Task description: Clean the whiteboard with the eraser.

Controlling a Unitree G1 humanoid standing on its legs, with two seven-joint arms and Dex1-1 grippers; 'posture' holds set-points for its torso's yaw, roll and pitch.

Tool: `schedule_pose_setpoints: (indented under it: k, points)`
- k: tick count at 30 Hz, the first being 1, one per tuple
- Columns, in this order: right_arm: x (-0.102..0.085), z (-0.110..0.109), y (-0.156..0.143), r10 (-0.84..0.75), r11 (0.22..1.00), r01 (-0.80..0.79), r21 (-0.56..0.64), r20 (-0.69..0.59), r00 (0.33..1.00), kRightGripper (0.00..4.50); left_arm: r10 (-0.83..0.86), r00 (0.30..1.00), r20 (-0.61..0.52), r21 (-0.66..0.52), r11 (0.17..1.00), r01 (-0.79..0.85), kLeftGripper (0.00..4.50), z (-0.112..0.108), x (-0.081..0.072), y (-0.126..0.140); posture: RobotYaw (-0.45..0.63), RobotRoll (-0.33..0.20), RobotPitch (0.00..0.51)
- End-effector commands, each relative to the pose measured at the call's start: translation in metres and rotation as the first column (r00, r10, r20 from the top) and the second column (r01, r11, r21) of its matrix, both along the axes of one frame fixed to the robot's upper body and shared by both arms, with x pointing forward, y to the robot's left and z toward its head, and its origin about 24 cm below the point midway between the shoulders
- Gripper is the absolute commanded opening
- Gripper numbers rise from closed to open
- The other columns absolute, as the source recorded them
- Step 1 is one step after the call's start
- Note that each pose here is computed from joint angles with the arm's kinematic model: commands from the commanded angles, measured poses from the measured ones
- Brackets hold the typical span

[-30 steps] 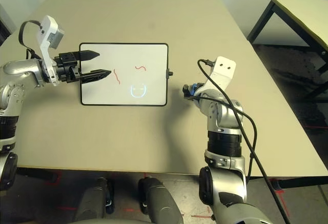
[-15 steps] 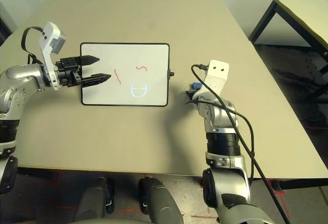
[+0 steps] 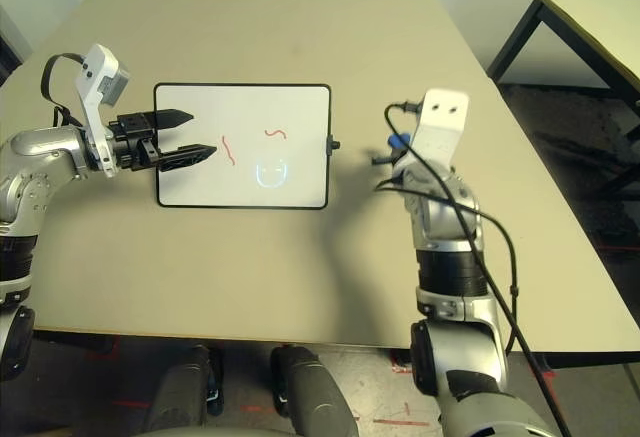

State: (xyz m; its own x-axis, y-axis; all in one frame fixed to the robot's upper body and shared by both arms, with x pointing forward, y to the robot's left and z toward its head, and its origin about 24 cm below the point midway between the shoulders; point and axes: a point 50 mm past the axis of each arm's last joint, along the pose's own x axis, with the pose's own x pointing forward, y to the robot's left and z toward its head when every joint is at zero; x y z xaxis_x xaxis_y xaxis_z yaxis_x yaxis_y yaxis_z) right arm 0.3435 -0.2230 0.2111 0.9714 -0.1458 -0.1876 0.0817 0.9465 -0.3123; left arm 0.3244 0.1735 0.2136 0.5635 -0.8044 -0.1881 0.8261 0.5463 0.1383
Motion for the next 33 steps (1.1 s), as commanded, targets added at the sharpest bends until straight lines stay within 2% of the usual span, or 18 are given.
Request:
schedule_pose_setpoints:
  k: [1, 3, 5, 11, 22, 28, 33]
  points:
    - [-0.001, 0.027, 0.022, 0.171, 0.985, -0.172, 0.004, 0.054, 0.984, 0.54, -0.008, 1.000, -0.007, 0.012, 1.000, 0.008, 4.50, -0.001, 0.003, 0.000, -0.03, 0.000, 0.103]
    - [-0.003, 0.036, 0.041, 0.284, 0.959, -0.284, -0.003, 0.054, 0.957, 0.54, -0.007, 1.000, -0.009, 0.016, 1.000, 0.007, 4.50, -0.001, 0.004, 0.001, -0.03, 0.000, 0.096]
    - [-0.005, 0.037, 0.060, 0.368, 0.930, -0.368, -0.013, 0.036, 0.929, 0.54, -0.005, 1.000, -0.011, 0.020, 1.000, 0.005, 4.50, -0.001, 0.006, 0.002, -0.03, 0.000, 0.091]
    - [-0.007, 0.007, 0.098, 0.493, 0.867, -0.497, -0.028, -0.082, 0.866, 0.54, 0.003, 0.999, -0.035, 0.041, 0.999, -0.001, 4.50, -0.005, 0.007, 0.006, -0.02, 0.000, 0.086]
    - [-0.008, -0.040, 0.118, 0.526, 0.828, -0.555, -0.079, -0.233, 0.818, 0.54, 0.005, 0.999, -0.039, 0.047, 0.999, -0.003, 4.50, -0.003, 0.001, 0.007, 0.02, 0.000, 0.102]
    - [-0.014, -0.053, 0.126, 0.546, 0.807, -0.586, -0.076, -0.280, 0.789, 0.48, 0.007, 0.999, -0.042, 0.044, 0.999, -0.005, 4.50, -0.002, -0.001, 0.006, 0.03, 0.000, 0.112]
    - [-0.013, -0.053, 0.124, 0.536, 0.810, -0.579, -0.092, -0.283, 0.795, 0.45, 0.003, 0.999, -0.043, 0.041, 0.999, -0.001, 4.50, -0.001, -0.001, 0.004, 0.02, 0.000, 0.117]
